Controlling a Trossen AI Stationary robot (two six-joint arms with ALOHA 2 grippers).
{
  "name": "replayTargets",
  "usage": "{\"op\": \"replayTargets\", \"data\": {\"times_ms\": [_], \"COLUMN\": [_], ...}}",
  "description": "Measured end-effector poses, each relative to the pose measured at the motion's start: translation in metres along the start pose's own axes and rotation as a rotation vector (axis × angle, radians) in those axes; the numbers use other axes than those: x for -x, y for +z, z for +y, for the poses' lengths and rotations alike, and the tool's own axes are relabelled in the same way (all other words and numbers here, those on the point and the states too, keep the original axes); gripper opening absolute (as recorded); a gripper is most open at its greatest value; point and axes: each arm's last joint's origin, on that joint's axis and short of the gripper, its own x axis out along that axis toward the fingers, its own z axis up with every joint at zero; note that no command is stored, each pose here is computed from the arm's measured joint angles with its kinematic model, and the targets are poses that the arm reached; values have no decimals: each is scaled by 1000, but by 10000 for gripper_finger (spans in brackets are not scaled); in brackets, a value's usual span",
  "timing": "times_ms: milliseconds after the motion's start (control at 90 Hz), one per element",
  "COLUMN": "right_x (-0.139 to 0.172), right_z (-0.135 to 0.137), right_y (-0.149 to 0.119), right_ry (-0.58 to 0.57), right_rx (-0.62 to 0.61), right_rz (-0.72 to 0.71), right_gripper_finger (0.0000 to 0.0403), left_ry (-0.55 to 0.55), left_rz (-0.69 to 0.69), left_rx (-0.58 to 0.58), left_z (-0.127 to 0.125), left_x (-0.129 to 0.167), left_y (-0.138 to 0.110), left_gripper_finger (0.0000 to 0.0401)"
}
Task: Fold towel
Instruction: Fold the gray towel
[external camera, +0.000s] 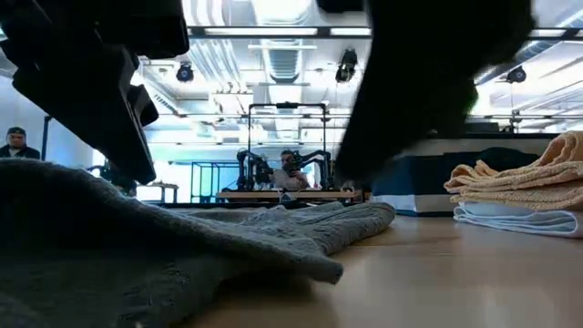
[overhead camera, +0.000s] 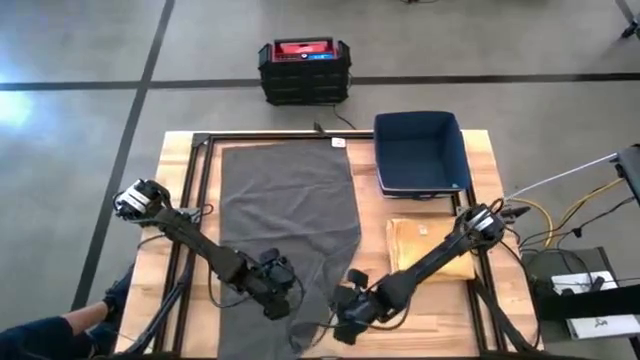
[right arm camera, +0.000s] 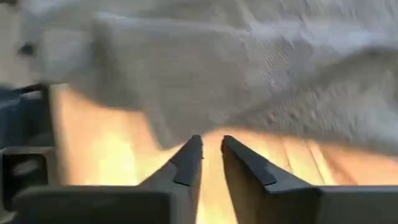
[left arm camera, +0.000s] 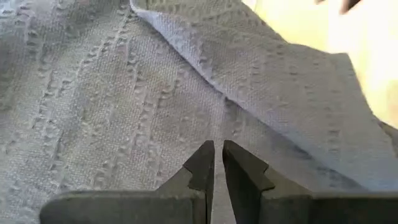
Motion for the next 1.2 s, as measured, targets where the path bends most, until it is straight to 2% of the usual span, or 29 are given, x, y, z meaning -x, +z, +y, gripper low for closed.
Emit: {"op": "replayTargets", "data": {"times_ms": [89, 267, 333, 500, 589, 667, 922, 1056, 1200], "right_x": [-9, -26, -28, -36, -37, -38, -38, -33, -4], "right_z": [3, 5, 9, 11, 12, 11, 11, 11, 22], "right_y": [-3, -10, -7, -7, -6, -6, -6, -6, -8], "right_ry": [31, 64, 111, 135, 153, 148, 138, 142, 190], "right_rx": [-78, -140, -153, -166, -143, -133, -40, -9, 28], "right_rz": [-7, 10, -8, -42, -63, -68, -81, -57, 19], "right_gripper_finger": [124, 187, 200, 208, 196, 171, 15, 11, 2], "left_ry": [-10, -32, -33, -35, -36, -35, -20, -20, -20], "left_rz": [-6, -24, -24, -27, -28, -30, -46, -46, -46], "left_rx": [1, 9, 8, 9, 9, 8, 4, 4, 4], "left_z": [-1, 0, 0, 0, 0, 1, 0, 0, 0], "left_x": [0, -3, -4, -4, -4, -5, -4, -4, -4], "left_y": [-1, -5, -6, -7, -7, -7, -7, -7, -7], "left_gripper_finger": [21, 21, 21, 21, 21, 21, 21, 21, 21]}}
